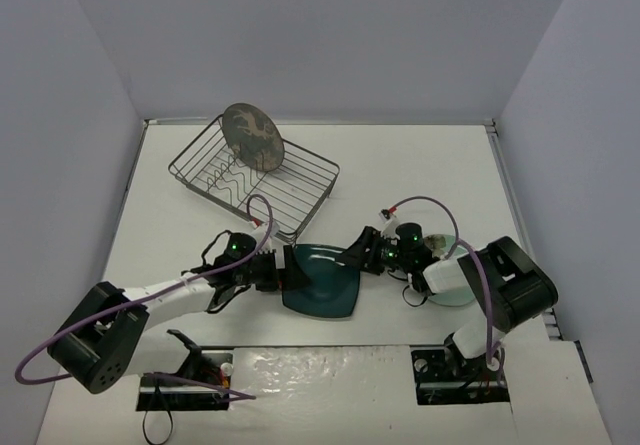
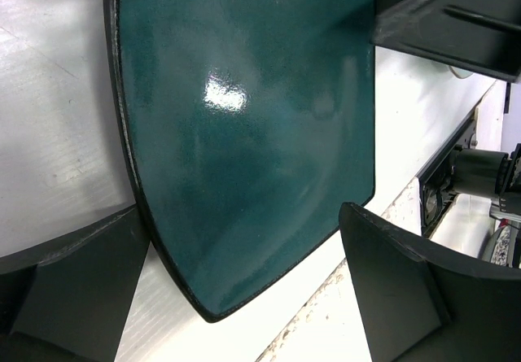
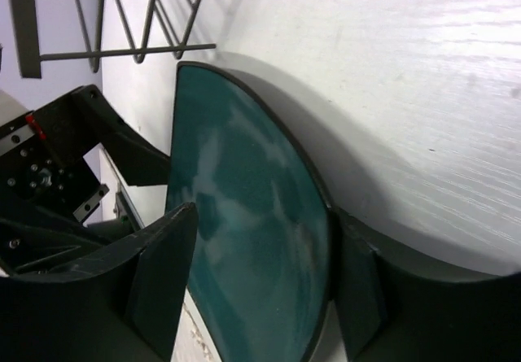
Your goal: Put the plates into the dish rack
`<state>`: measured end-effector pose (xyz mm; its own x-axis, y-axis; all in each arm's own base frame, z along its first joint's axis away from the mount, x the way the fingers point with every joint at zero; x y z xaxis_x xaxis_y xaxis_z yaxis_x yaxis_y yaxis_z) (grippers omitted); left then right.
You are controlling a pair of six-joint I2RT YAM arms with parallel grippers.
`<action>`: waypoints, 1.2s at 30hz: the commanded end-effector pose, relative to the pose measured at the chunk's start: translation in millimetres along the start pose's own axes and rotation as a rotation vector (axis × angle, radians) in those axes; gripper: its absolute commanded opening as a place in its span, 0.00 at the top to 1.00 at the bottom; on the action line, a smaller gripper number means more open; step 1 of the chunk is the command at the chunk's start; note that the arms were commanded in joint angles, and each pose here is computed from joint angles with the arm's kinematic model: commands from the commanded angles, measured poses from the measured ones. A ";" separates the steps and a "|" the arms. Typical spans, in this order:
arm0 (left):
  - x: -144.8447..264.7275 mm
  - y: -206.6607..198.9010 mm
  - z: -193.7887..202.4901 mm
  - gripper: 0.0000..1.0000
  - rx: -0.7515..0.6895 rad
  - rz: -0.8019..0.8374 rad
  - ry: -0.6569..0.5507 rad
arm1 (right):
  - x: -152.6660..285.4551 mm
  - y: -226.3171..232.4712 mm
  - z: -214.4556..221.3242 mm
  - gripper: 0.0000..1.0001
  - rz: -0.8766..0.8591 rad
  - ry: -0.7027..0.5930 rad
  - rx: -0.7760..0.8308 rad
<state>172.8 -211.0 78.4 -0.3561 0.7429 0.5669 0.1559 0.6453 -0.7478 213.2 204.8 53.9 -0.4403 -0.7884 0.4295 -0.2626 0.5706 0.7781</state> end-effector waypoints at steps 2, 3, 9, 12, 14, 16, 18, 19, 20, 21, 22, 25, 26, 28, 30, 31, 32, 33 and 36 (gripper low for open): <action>-7.7 -3.3 2.2 0.03 -0.024 0.004 0.030 | 5.5 -14.1 36.1 0.58 0.055 0.127 -0.041; -8.2 -3.5 2.1 0.03 -0.025 0.004 0.032 | 6.2 -13.9 36.4 0.61 0.054 0.127 -0.037; -11.3 -5.0 3.8 0.03 -0.034 0.004 0.048 | 12.3 -8.6 30.2 0.86 0.046 0.111 0.012; -10.9 -5.3 5.2 0.03 -0.039 0.002 0.055 | 18.4 -5.5 23.4 1.00 0.058 0.095 0.050; -10.1 -6.9 4.7 0.03 -0.044 0.005 0.050 | 23.8 -5.1 22.1 1.00 0.077 0.096 0.066; -9.5 -9.5 3.7 0.03 -0.050 0.012 0.044 | 29.3 -3.7 19.1 1.00 0.097 0.085 0.077; -7.0 -14.3 0.6 0.03 -0.058 0.018 0.033 | 40.2 2.3 10.9 1.00 0.132 0.061 0.112; -5.2 -14.8 0.1 0.03 -0.060 0.011 0.032 | 45.3 5.7 6.6 1.00 0.145 0.045 0.133; -3.3 -15.6 -0.7 0.03 -0.063 0.005 0.029 | 51.2 8.9 2.7 1.00 0.161 0.027 0.152; -0.2 -19.5 -3.5 0.03 -0.079 0.008 0.013 | 61.6 10.8 -0.4 1.00 0.204 0.004 0.162; 4.4 -23.1 -6.9 0.03 -0.090 -0.001 0.001 | 70.4 20.6 -13.7 1.00 0.212 -0.058 0.207; 20.4 -37.3 -17.3 0.03 -0.135 -0.012 -0.044 | 102.5 47.1 -36.5 1.00 0.258 -0.164 0.275; 26.8 -41.2 -21.1 0.03 -0.145 -0.024 -0.068 | 113.7 55.6 -40.3 1.00 0.269 -0.185 0.288; 40.8 -47.0 -26.4 0.03 -0.169 -0.055 -0.095 | 136.4 68.7 -50.7 1.00 0.325 -0.245 0.313; 56.7 -55.7 -37.7 0.03 -0.205 -0.074 -0.175 | 152.3 75.7 -58.3 1.00 0.375 -0.289 0.335; 62.6 -59.5 -40.2 0.03 -0.215 -0.074 -0.192 | 157.9 82.5 -62.5 1.00 0.371 -0.312 0.348; 71.1 -61.8 -47.8 0.03 -0.225 -0.102 -0.244 | 165.8 92.2 -70.5 1.00 0.367 -0.350 0.378; 80.0 -61.6 -55.1 0.03 -0.228 -0.146 -0.296 | 173.4 101.6 -78.9 1.00 0.365 -0.390 0.406; 106.8 -60.7 -79.0 0.03 -0.183 -0.293 -0.457 | 192.9 134.2 -105.2 1.00 0.335 -0.502 0.471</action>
<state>179.8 -191.3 182.6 -0.5809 0.6458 0.4955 0.2931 0.7339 -0.6128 171.2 110.9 214.2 -0.7649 -0.4514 0.4594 -0.3010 0.8812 0.3646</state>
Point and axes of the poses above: each gripper's point midway between its finger pads, its own x axis back along the fingers, its own y axis along the line the jaws close on, z = x × y, the point moved 5 cm from there along x, back along the fingers, and after that the axes turned 7 degrees about x, right-handed, at the moved point
